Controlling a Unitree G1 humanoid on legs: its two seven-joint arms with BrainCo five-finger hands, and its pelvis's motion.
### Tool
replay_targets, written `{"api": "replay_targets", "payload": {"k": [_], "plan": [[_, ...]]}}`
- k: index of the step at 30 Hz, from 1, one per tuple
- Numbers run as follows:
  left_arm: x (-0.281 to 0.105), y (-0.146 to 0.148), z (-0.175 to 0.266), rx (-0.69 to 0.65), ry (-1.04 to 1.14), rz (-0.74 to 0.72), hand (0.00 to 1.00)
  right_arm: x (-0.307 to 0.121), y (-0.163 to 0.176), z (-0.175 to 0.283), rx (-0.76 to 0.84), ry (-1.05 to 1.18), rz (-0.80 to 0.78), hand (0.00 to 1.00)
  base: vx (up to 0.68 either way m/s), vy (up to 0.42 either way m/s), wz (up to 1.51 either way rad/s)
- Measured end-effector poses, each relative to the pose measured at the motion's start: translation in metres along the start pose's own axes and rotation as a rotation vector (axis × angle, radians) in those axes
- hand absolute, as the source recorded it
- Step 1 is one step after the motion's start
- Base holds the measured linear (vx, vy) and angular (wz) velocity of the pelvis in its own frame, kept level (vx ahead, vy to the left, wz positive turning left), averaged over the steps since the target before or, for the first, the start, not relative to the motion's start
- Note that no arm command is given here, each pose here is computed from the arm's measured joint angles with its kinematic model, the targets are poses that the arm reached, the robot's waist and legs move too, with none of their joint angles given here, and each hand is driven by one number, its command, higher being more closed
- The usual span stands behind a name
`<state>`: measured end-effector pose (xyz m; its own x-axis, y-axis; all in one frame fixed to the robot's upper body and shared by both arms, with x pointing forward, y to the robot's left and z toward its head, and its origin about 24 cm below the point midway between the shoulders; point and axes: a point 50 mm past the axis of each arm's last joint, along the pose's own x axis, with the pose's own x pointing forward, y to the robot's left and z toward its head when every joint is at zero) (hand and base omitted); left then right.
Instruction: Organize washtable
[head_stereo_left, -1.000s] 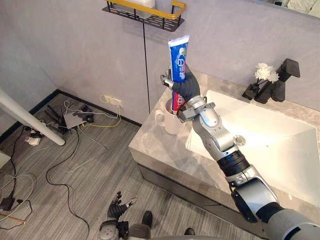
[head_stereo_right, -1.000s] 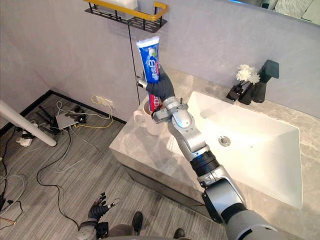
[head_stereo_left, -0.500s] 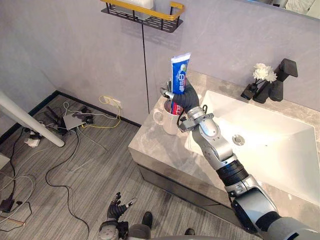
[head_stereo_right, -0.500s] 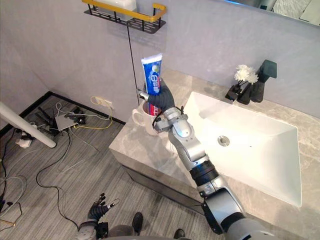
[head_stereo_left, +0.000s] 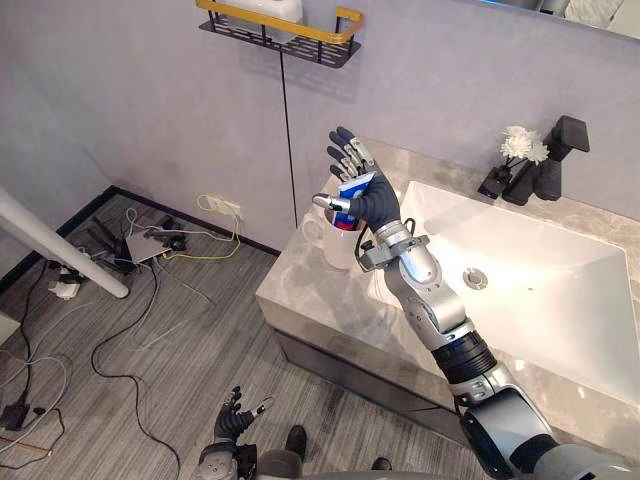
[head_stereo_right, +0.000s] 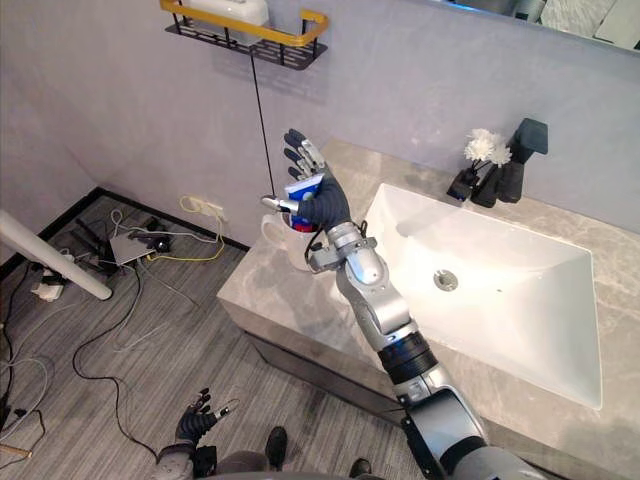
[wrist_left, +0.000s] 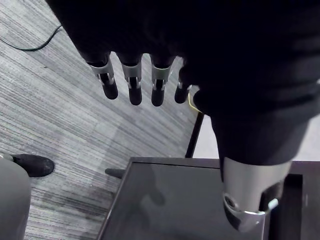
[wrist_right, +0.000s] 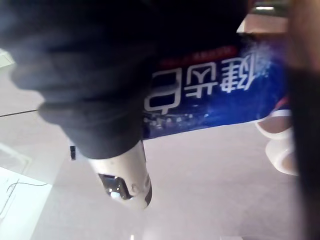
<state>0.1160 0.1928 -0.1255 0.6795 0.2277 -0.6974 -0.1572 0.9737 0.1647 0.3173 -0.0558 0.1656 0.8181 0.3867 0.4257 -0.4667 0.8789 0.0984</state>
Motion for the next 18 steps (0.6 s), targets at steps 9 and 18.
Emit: {"api": "replay_targets", "payload": {"k": [9,18], "plan": [[0.000,-0.001,-0.001,0.001,0.009,-0.002,0.00,-0.006,0.000,-0.001,0.011,-0.003,-0.006,0.00,0.00,0.000,0.00],[0.000,-0.001,-0.001,0.003,0.010,-0.001,0.00,-0.005,0.002,0.037,0.029,-0.178,-0.006,0.00,0.00,0.000,0.00]]}}
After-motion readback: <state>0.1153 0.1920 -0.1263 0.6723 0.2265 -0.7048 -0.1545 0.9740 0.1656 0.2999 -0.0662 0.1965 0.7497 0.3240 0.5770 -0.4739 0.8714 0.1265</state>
